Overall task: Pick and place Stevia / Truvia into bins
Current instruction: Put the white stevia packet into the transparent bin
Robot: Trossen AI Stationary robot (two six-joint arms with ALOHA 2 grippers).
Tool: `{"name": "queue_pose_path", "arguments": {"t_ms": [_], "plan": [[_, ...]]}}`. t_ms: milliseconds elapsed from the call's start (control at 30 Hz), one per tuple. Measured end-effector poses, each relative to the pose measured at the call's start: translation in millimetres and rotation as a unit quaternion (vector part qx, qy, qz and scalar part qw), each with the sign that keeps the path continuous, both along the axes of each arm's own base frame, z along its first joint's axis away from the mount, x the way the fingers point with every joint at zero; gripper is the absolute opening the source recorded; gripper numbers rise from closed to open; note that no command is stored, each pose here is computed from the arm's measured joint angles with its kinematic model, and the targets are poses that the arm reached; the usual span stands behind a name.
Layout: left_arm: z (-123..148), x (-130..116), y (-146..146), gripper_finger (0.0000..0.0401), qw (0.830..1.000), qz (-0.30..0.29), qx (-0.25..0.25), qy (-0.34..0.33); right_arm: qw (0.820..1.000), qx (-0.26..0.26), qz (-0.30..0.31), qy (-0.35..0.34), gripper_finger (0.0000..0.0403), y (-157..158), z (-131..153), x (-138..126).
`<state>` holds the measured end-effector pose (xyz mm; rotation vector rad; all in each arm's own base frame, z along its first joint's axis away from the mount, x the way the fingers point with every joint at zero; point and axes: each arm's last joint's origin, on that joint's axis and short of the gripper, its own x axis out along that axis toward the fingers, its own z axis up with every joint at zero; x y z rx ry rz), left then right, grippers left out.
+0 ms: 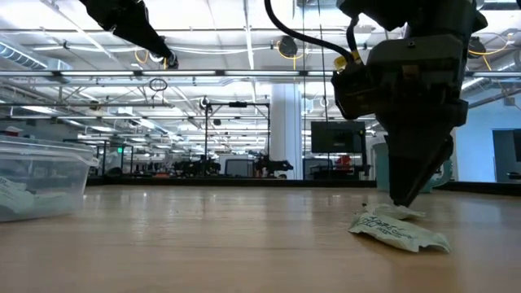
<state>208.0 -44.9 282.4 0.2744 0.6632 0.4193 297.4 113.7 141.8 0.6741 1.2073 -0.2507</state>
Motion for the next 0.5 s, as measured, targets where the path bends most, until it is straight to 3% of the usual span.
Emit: {"name": "queue_pose_path", "arguments": {"t_ms": [500], "plan": [[0.0,0.0,0.1,0.0095,1.000,0.000,0.000,0.000,1.000,-0.001,0.000,-0.014,0.0068,-1.0,-8.2,0.7]]}}
